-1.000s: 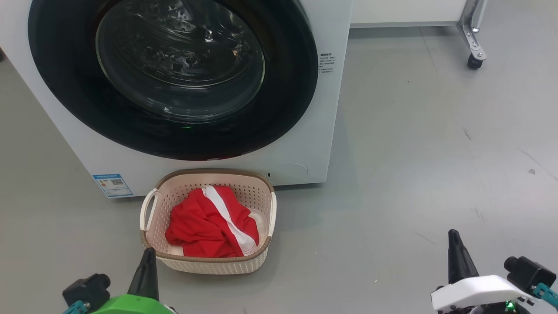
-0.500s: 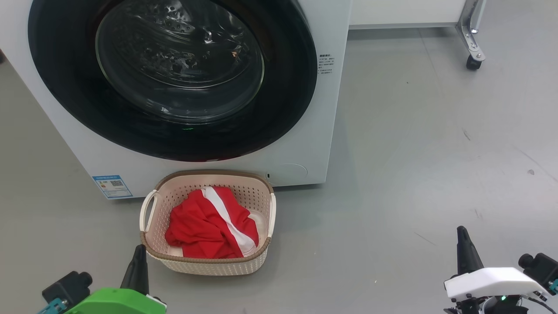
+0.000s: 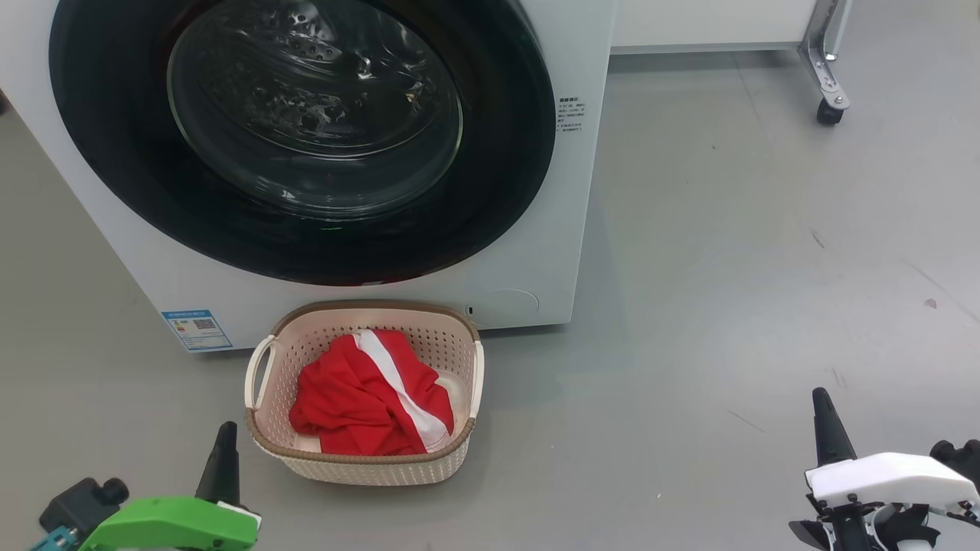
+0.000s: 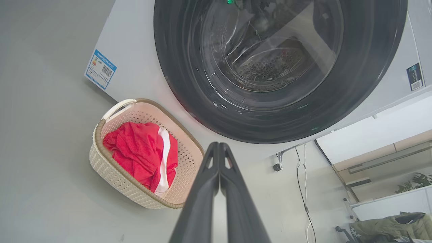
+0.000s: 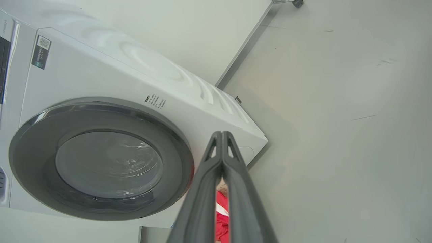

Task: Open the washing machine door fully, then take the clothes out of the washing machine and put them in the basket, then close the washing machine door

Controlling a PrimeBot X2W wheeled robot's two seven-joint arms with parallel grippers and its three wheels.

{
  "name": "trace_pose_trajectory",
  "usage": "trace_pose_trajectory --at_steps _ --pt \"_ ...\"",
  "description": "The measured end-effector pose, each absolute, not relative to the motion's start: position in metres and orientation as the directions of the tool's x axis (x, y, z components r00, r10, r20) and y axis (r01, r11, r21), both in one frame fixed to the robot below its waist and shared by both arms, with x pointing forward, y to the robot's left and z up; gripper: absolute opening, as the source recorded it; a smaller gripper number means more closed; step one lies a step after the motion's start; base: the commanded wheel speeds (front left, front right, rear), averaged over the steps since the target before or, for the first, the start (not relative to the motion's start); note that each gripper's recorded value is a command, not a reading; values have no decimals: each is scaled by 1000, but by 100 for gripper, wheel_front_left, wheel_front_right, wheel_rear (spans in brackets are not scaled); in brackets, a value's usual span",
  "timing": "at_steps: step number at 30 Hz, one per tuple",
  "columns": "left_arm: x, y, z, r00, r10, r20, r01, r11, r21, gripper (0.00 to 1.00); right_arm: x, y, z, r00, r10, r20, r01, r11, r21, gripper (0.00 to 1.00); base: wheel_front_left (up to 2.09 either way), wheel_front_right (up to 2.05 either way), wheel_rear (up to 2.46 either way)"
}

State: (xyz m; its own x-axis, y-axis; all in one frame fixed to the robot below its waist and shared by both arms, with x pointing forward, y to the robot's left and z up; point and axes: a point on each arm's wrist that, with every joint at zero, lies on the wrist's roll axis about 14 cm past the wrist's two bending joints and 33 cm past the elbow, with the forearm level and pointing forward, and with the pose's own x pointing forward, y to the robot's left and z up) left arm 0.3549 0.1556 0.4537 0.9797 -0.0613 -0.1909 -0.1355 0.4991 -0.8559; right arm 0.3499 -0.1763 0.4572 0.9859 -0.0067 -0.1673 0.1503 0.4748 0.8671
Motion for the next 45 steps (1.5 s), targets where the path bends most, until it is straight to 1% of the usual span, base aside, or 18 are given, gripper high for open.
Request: trace_pose_trajectory --at_steps 15,27,38,45 --pt "362 166 460 984 -55 -171 -148 298 -943 0 359 -186 464 988 -10 -151 148 281 948 0 0 0 0" --pt "366 174 466 989 -46 -142 -134 147 -980 0 365 -195 469 991 -18 -133 134 131 982 0 0 0 0" --pt "372 183 476 994 -30 -104 -104 -6 -995 0 372 -201 478 995 -25 -97 97 -12 995 0 0 0 0" --pt "372 184 476 995 -26 -99 -99 -12 -995 0 372 -203 478 995 -28 -99 98 -14 995 0 0 0 0"
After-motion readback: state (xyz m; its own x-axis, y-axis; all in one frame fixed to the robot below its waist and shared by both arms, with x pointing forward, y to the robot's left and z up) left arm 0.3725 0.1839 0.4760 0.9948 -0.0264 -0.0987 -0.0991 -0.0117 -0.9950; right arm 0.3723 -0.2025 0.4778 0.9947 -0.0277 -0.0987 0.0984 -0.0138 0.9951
